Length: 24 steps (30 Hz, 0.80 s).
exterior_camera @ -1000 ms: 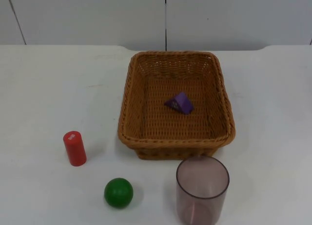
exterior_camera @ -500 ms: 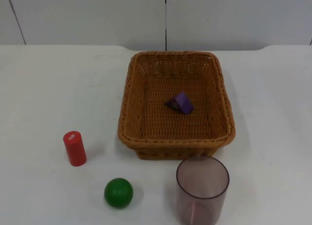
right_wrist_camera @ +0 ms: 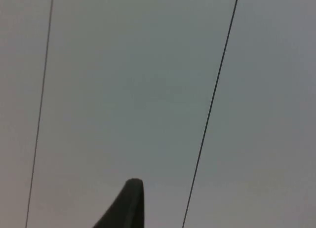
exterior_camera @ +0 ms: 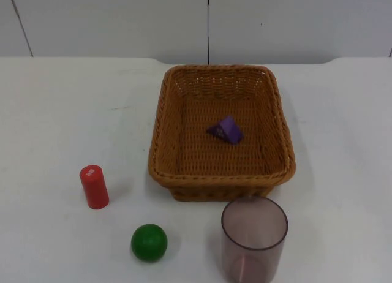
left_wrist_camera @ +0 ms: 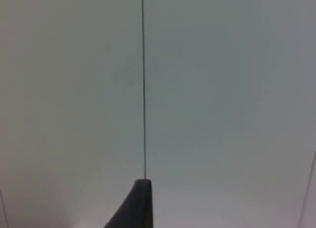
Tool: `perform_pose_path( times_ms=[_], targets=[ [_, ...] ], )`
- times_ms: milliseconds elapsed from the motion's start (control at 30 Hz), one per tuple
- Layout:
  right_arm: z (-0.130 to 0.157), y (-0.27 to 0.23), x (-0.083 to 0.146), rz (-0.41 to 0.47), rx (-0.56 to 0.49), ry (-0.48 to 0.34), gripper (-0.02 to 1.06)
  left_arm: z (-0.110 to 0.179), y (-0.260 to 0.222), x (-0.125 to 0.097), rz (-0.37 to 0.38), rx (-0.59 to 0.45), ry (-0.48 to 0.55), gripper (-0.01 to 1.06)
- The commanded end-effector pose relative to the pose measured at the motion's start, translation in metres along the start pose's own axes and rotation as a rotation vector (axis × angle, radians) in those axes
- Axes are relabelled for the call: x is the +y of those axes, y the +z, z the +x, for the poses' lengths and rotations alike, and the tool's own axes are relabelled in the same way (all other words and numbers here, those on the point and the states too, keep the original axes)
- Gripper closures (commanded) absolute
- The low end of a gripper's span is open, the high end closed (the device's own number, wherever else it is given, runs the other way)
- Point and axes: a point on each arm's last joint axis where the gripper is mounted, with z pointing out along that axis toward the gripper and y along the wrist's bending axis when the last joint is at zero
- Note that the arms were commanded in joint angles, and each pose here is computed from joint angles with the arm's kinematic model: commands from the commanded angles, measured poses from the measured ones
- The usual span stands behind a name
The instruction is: Pick up the basket with the left hand and place the triangular block into the basket with the right hand.
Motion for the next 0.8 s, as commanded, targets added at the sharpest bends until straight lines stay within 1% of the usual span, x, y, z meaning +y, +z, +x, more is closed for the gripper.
perform_pose_path(
  times_ms=[0,67,100,167,267,333,367,467,533,600,667,733,767],
  targets=[
    [-0.002,-0.016,0.001,0.009,-0.034,-0.034,0.0,-0.007,-0.03,0.004,-0.015,-0.117,0.025,0.0],
    [-0.002,-0.03,0.003,0.012,-0.056,-0.071,0.0,-0.008,-0.054,0.008,-0.046,-0.177,0.071,0.0],
    [-0.001,-0.037,0.004,0.003,-0.067,-0.086,0.0,-0.007,-0.062,0.009,-0.054,-0.191,0.076,0.0],
    [-0.001,-0.044,0.004,-0.008,-0.083,-0.085,0.0,-0.007,-0.071,0.011,-0.064,-0.205,0.085,0.0],
    [0.002,-0.057,0.005,-0.065,-0.096,-0.061,0.0,-0.002,-0.094,0.014,-0.075,-0.233,0.107,0.0],
    [0.006,-0.066,0.007,-0.086,-0.081,-0.07,0.0,0.002,-0.111,0.016,-0.085,-0.256,0.132,0.0],
    [0.006,-0.066,0.007,-0.086,-0.081,-0.07,0.0,0.002,-0.111,0.016,-0.085,-0.256,0.132,0.0],
    [0.01,-0.085,0.01,-0.098,-0.102,-0.069,0.0,0.009,-0.134,0.017,-0.082,-0.292,0.116,0.0],
    [0.011,-0.089,0.012,-0.112,-0.107,-0.058,0.0,0.012,-0.139,0.016,-0.086,-0.29,0.103,0.0],
    [0.013,-0.09,0.015,-0.154,-0.083,-0.032,0.0,0.018,-0.15,0.013,-0.112,-0.29,0.132,0.0],
    [0.014,-0.093,0.016,-0.203,-0.055,-0.025,0.0,0.02,-0.159,0.011,-0.103,-0.314,0.131,0.0],
    [0.014,-0.093,0.016,-0.212,-0.058,-0.021,0.0,0.022,-0.162,0.011,-0.09,-0.322,0.12,0.0],
    [0.013,-0.094,0.015,-0.218,-0.064,-0.02,0.0,0.025,-0.165,0.01,-0.087,-0.306,0.121,0.0]
  ],
)
